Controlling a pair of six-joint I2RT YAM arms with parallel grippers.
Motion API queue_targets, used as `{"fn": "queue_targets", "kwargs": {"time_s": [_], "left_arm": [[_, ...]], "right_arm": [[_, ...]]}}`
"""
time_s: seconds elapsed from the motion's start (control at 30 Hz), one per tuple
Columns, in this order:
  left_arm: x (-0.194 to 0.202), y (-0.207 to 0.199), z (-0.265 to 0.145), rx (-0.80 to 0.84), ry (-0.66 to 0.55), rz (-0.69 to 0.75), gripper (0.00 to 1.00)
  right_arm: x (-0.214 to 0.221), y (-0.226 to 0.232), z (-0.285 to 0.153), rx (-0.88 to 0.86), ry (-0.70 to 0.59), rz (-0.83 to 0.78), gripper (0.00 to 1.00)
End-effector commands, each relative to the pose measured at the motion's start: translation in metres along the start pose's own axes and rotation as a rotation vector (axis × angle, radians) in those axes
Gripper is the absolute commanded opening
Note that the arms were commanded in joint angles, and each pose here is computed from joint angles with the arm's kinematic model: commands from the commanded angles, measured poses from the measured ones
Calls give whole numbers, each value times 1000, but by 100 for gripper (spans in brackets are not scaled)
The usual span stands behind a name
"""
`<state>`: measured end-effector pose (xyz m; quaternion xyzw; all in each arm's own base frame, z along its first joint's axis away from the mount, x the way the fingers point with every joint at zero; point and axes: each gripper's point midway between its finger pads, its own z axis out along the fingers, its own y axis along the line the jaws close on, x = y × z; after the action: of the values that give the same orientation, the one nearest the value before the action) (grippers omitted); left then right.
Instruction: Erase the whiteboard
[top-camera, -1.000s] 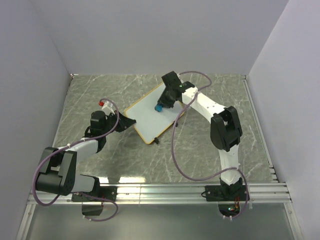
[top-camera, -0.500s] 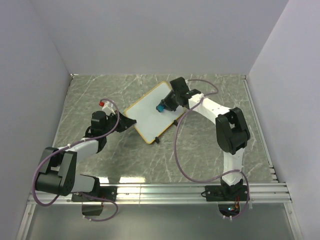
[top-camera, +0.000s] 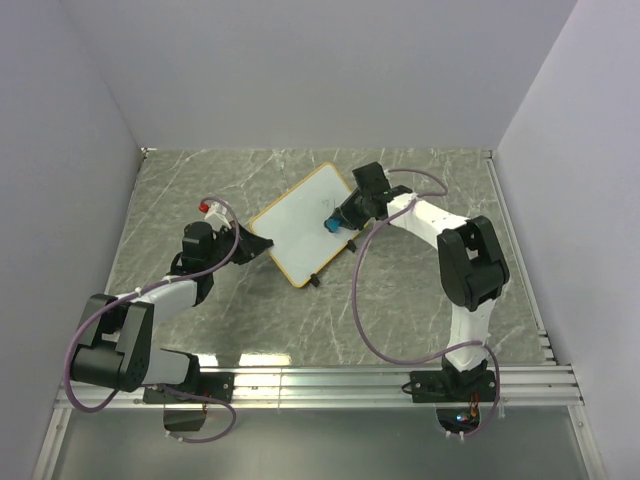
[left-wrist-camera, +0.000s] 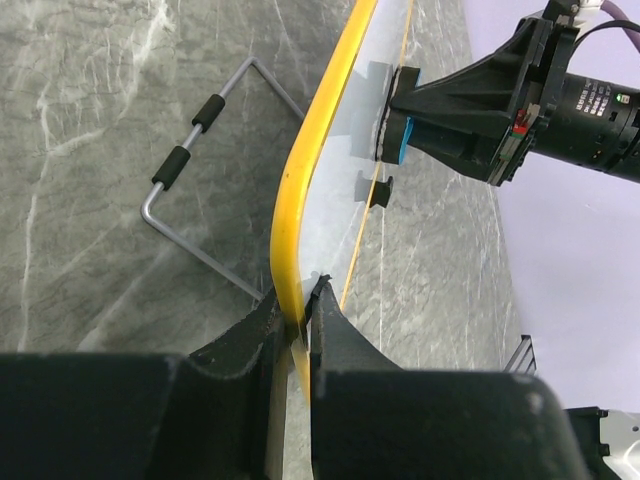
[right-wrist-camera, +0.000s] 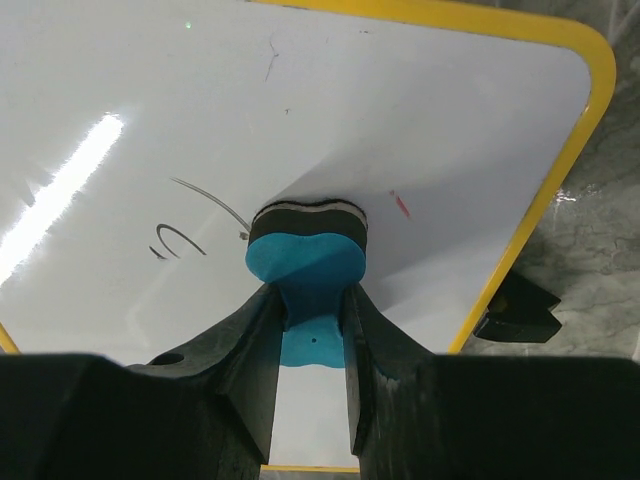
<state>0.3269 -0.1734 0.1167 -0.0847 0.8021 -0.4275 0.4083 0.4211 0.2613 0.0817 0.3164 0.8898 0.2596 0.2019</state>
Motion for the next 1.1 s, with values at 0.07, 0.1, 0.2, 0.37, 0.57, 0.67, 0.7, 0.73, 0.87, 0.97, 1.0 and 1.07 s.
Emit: {"fn": "queue_targets", "kwargs": {"time_s": [0.07, 0.1, 0.2, 0.37, 0.57, 0.67, 0.7, 0.73, 0.87, 0.97, 1.0, 1.07], "left_arm": [[45, 38, -3, -129, 132, 1, 0], [46, 37, -3, -128, 134, 2, 0], [47, 37, -2, -122, 139, 1, 0], [49, 36, -2, -122, 143, 4, 0], [51, 35, -2, -122, 149, 11, 0], [53, 34, -2, -122, 155, 15, 0], [54, 34, -1, -121, 157, 18, 0], [54, 34, -1, -122, 156, 18, 0], [56, 34, -1, -123, 162, 19, 0], [56, 34, 0, -122, 164, 21, 0], [57, 34, 0, -123, 167, 20, 0], [58, 34, -1, -126, 168, 21, 0]], "right_arm": [[-11, -21, 21, 131, -29, -19, 0], [-18, -2, 19, 98, -41, -20, 0], [-29, 36, 15, 39, -49, -23, 0], [-38, 70, 19, -3, -48, -10, 0], [-40, 86, 29, -39, -33, 24, 0], [-40, 95, 29, -69, -31, 23, 0], [-40, 97, 28, -80, -30, 24, 0], [-40, 100, 27, -93, -29, 25, 0], [-43, 130, 16, -213, -25, 17, 0], [-48, 140, 13, -253, -27, 33, 0], [-49, 145, 11, -273, -26, 36, 0], [-48, 146, 14, -272, -20, 47, 0]]}}
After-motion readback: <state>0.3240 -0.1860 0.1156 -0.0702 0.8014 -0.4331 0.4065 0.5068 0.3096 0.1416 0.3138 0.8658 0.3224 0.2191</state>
